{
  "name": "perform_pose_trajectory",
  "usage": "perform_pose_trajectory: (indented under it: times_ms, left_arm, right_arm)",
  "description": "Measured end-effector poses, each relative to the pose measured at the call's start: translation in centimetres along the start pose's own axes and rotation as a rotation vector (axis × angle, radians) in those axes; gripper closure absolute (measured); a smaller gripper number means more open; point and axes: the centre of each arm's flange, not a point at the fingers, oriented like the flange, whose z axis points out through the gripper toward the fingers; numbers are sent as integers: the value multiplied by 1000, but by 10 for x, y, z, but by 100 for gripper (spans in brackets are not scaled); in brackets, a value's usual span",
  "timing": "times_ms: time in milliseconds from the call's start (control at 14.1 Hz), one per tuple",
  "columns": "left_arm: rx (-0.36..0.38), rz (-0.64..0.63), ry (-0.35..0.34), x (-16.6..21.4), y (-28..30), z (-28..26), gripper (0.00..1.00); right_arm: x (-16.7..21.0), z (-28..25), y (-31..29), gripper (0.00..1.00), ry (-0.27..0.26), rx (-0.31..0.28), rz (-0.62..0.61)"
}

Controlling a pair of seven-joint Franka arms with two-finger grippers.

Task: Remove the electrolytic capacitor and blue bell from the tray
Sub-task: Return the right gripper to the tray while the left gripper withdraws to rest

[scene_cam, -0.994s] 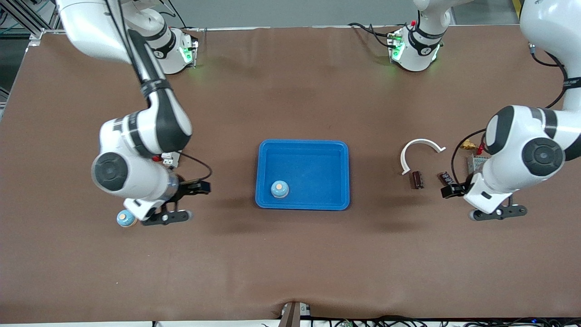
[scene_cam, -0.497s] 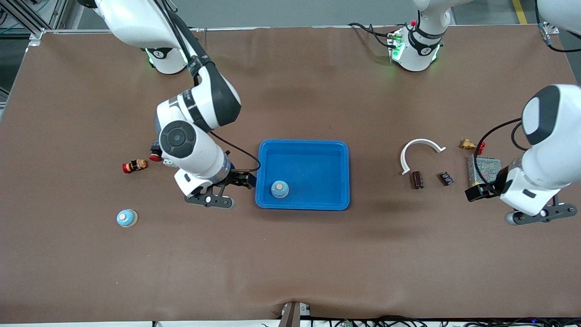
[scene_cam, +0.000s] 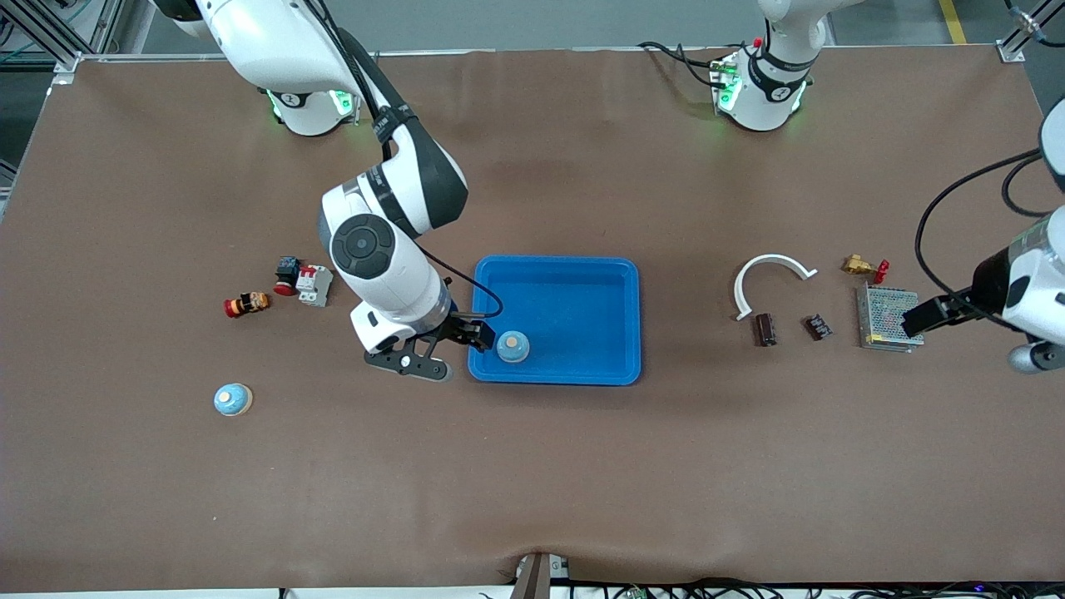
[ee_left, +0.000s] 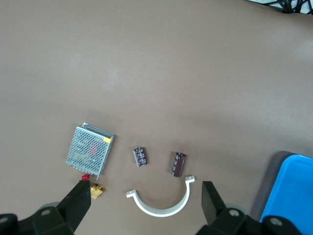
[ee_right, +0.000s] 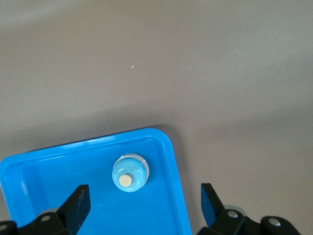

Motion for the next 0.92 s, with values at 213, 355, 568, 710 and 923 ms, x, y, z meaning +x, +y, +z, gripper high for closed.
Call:
perform_pose_trajectory:
  times_ms: [213, 355, 568, 710, 923]
  left_arm:
    - [21, 7, -13, -18, 3, -24, 0]
    - [17, 18, -18, -32, 8, -41, 0]
    - [12, 71, -10, -53, 12, -69, 0]
    - [17, 83, -13, -66, 13, -81, 0]
    - [-27, 113, -33, -78, 2, -87, 0]
  right_arm:
    - [-11, 24, -13, 0, 6, 2, 13]
    - [-15, 38, -17, 0, 9, 1, 14]
    - [-19, 58, -22, 0, 20, 5, 6]
    - [-28, 75, -27, 0, 16, -1, -7]
    - [-44, 94, -39, 0, 16, -4, -27]
